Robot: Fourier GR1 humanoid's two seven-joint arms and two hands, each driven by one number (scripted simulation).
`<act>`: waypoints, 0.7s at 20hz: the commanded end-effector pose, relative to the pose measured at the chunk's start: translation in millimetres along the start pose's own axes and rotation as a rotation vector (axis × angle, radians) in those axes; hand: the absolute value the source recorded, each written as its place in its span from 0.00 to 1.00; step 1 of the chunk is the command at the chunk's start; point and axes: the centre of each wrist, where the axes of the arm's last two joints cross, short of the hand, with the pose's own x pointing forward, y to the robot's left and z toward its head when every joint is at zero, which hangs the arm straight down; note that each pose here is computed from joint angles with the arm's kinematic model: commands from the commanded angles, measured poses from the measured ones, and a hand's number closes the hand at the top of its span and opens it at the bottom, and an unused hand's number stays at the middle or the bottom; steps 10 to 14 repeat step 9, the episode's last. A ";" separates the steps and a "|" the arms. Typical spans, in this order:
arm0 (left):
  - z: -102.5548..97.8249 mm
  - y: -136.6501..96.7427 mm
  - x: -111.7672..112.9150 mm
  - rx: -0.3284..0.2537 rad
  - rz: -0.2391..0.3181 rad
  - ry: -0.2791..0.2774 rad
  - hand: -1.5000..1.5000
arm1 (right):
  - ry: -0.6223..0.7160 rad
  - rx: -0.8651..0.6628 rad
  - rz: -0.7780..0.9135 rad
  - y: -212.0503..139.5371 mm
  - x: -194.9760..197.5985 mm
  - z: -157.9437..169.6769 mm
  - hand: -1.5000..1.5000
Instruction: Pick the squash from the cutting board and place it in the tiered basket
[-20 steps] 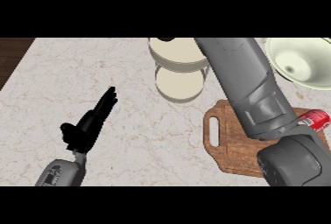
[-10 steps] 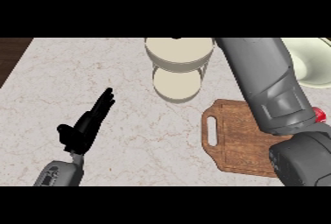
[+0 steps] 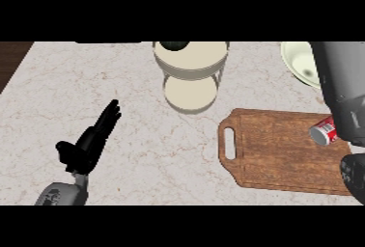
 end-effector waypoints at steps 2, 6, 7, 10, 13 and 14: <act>13.8 11.8 -13.7 0.018 -0.005 0.021 0.50 | -0.047 -0.082 -0.089 -84.8 -22.9 -24.9 0.00; 13.3 -3.8 -14.6 0.019 0.015 0.029 0.50 | -0.060 -0.075 -0.101 -155.0 -39.4 -30.6 0.00; 9.6 -3.1 -7.5 0.015 0.007 0.024 0.50 | -0.044 -0.065 -0.079 -182.9 -37.9 -34.4 0.00; 9.9 -3.1 -14.5 0.014 0.017 0.013 0.50 | -0.036 -0.058 -0.066 -204.1 -71.2 -29.9 0.00; 9.9 -3.1 -14.5 0.014 0.017 0.013 0.50 | -0.036 -0.058 -0.066 -204.1 -71.2 -29.9 0.00; 9.9 -3.1 -14.5 0.014 0.017 0.013 0.50 | -0.036 -0.058 -0.066 -204.1 -71.2 -29.9 0.00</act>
